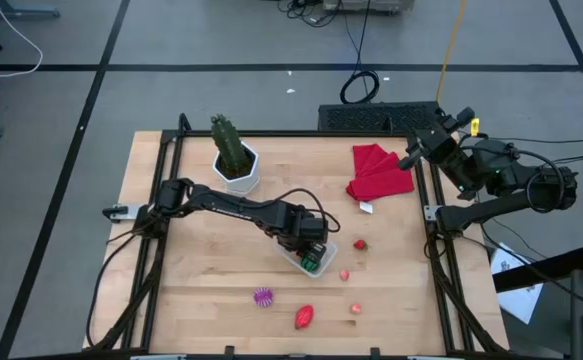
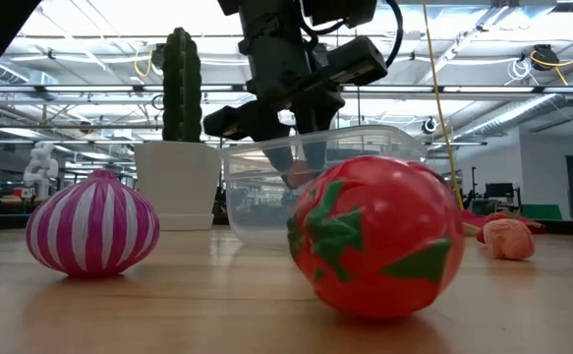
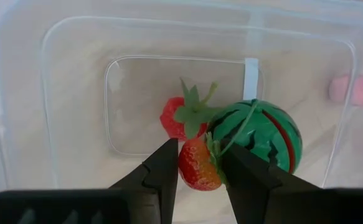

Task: Pick and placing Produce into tupperware
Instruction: Put the bottom strawberry into the transparent bin, then put the onion into the transparent bin

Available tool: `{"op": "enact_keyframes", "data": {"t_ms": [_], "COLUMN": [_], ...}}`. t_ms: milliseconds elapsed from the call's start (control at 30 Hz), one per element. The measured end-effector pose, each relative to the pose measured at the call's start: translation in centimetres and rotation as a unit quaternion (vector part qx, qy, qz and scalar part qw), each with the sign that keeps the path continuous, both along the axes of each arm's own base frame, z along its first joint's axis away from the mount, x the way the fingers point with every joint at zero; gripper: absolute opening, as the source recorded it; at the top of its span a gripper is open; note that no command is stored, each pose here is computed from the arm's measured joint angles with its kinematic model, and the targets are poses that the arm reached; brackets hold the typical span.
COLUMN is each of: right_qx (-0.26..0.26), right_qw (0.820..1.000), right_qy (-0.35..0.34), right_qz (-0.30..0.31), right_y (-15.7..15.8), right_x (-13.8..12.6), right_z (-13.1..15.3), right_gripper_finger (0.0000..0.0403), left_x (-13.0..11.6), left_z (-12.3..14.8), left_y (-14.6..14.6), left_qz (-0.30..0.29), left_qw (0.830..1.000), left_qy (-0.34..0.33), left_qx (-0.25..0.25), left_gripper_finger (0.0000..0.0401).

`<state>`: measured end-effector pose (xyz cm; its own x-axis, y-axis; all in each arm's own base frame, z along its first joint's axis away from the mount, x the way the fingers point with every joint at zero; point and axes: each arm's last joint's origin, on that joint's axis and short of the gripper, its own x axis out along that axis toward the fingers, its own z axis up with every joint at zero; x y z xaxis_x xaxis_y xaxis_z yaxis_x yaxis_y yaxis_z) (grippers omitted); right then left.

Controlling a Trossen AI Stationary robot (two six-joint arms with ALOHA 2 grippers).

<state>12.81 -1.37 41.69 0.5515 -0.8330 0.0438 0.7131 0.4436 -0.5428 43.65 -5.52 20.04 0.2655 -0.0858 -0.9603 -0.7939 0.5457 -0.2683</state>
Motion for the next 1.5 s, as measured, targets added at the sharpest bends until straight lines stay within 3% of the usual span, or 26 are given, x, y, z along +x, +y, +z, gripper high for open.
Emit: {"op": "enact_keyframes", "data": {"t_ms": [367, 733, 967, 1133, 1267, 1500], "right_qx": [0.0, 0.0, 0.0, 0.0, 0.004, 0.002], "right_qw": [1.0, 1.0, 1.0, 1.0, 1.0, 1.0], "right_qy": [0.001, 0.003, 0.003, 0.003, -0.002, 0.0], "right_qz": [0.0, 0.0, 0.0, 0.0, 0.0, 0.0], "right_y": [0.0, 0.0, 0.0, 0.0, 0.0, 0.0], "right_x": [0.0, 0.0, 0.0, 0.0, 0.0, 0.0], "right_z": [0.0, 0.0, -0.1, -0.1, -0.1, -0.1], "right_gripper_finger": [0.0209, 0.0209, 0.0209, 0.0209, 0.0209, 0.0209], "left_x": [0.0, 0.0, -0.7, -2.2, -5.4, -11.6], "left_z": [0.0, 0.0, 2.8, 8.3, 12.6, 13.3], "left_y": [0.0, 0.0, 0.2, -0.2, -2.7, -9.1], "left_qz": [-0.013, -0.001, 0.004, 0.0, -0.01, 0.074], "left_qw": [1.0, 1.0, 0.999, 0.995, 0.99, 0.996], "left_qy": [-0.001, -0.002, -0.037, -0.101, -0.13, -0.026], "left_qx": [0.003, 0.009, 0.014, 0.019, 0.051, 0.053], "left_gripper_finger": [0.0125, 0.0192, 0.0211, 0.0212, 0.0212, 0.0212]}}
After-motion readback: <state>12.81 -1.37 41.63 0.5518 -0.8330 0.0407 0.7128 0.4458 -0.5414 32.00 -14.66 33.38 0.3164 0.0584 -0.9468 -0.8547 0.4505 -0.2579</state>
